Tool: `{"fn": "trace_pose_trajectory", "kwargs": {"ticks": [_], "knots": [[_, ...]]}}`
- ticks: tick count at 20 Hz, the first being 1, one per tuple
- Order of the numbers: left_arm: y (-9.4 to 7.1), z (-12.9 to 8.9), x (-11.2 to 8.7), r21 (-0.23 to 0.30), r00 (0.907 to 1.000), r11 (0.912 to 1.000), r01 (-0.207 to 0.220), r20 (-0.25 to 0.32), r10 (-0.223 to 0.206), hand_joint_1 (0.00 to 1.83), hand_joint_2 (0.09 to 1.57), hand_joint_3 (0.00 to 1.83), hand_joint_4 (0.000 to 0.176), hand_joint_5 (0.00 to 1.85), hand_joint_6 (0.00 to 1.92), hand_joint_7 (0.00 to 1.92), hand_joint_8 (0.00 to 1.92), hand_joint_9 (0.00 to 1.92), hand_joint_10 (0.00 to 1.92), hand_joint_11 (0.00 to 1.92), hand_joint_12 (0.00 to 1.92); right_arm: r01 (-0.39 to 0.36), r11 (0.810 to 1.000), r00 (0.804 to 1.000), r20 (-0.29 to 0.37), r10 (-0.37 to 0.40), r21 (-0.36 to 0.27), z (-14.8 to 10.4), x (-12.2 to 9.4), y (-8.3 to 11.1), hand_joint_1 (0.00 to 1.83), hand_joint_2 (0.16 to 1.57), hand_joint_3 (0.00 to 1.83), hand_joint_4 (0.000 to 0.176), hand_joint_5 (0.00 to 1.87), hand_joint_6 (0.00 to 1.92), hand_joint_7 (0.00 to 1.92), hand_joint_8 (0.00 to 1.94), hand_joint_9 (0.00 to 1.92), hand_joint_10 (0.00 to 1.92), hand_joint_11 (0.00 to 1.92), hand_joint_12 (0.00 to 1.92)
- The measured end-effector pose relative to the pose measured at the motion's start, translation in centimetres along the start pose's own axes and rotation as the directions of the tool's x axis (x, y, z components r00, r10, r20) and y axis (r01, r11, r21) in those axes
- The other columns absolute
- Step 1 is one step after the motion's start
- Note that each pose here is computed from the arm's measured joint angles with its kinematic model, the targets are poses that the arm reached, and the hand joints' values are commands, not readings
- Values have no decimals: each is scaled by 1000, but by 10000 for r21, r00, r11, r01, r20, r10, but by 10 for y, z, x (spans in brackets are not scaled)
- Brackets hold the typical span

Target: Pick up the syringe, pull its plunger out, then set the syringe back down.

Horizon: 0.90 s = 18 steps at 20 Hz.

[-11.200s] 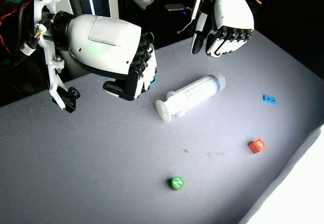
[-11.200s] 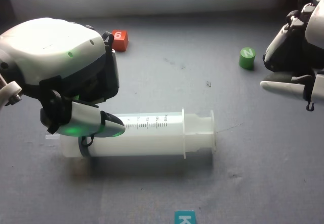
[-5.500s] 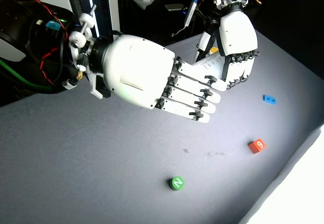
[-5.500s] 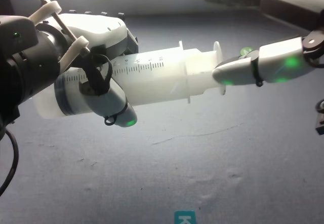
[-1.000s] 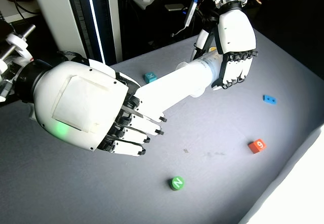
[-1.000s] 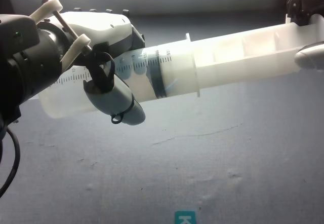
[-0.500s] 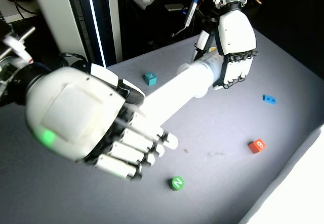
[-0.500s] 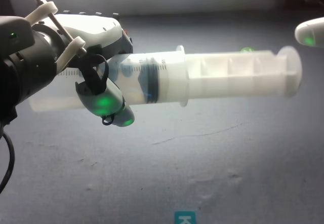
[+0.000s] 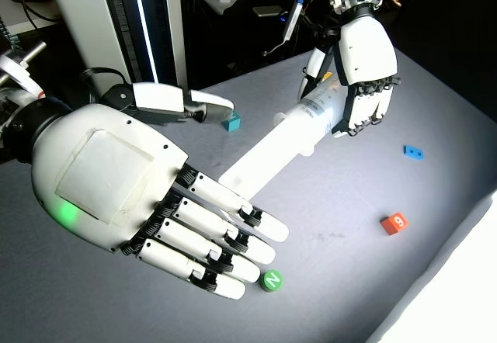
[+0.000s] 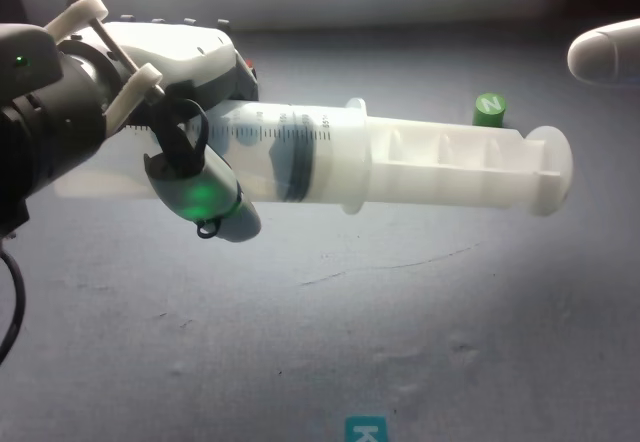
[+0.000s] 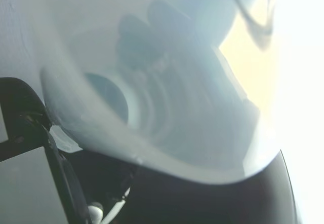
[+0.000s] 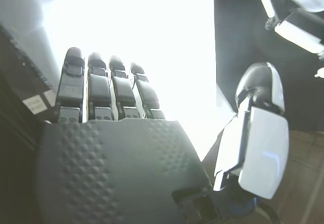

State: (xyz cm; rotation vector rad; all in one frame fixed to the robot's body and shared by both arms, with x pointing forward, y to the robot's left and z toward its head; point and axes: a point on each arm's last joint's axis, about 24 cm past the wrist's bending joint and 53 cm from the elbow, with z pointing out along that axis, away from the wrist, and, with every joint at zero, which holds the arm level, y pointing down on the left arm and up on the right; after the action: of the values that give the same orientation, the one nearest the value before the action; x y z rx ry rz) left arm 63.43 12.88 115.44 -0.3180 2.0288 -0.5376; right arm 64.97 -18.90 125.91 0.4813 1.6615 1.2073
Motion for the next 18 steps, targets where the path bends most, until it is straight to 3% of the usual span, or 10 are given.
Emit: {"fn": "trace_pose_trajectory", "kwargs": {"ticks": [4,9,10,12,15,18], "knots": [[22,3,-1,-373,10000,9993,7,-69,-9,1224,1147,1,0,930,928,922,1273,823,1000,571,1301,7,10000,10000,1,-7,-4,0,0,0,317,892,8,0,0,0,0,0,0,0,0,86],[33,6,1,-499,9998,9988,12,-173,-21,1212,1149,2,0,900,1012,935,1208,842,949,547,1319,35,10000,10000,4,-35,-58,0,0,2,354,911,4,0,0,0,0,0,16,4,0,180],[34,7,3,-490,9997,9988,55,-227,-66,1218,1139,0,0,937,953,946,1197,860,942,574,1293,39,10000,10000,15,-38,-78,0,0,2,352,917,4,0,0,0,0,0,7,2,0,159],[37,8,5,-420,9997,9989,224,-101,-228,1229,1131,0,0,970,874,948,1224,858,966,601,1266,67,9999,10000,7,-67,-83,0,0,2,365,917,0,0,0,0,0,0,12,4,0,156],[47,9,9,-436,9984,9974,566,-7,-567,1206,1156,3,0,883,1046,923,1220,816,992,555,1334,85,9999,10000,6,-85,-139,0,1,3,337,932,4,0,0,0,0,0,20,5,0,204],[62,9,19,-536,9956,9942,932,-5,-934,1226,1145,0,0,937,917,929,1263,834,1014,573,1335,98,9998,10000,11,-98,-162,0,1,4,358,921,0,0,0,0,0,0,28,4,0,232]]}}
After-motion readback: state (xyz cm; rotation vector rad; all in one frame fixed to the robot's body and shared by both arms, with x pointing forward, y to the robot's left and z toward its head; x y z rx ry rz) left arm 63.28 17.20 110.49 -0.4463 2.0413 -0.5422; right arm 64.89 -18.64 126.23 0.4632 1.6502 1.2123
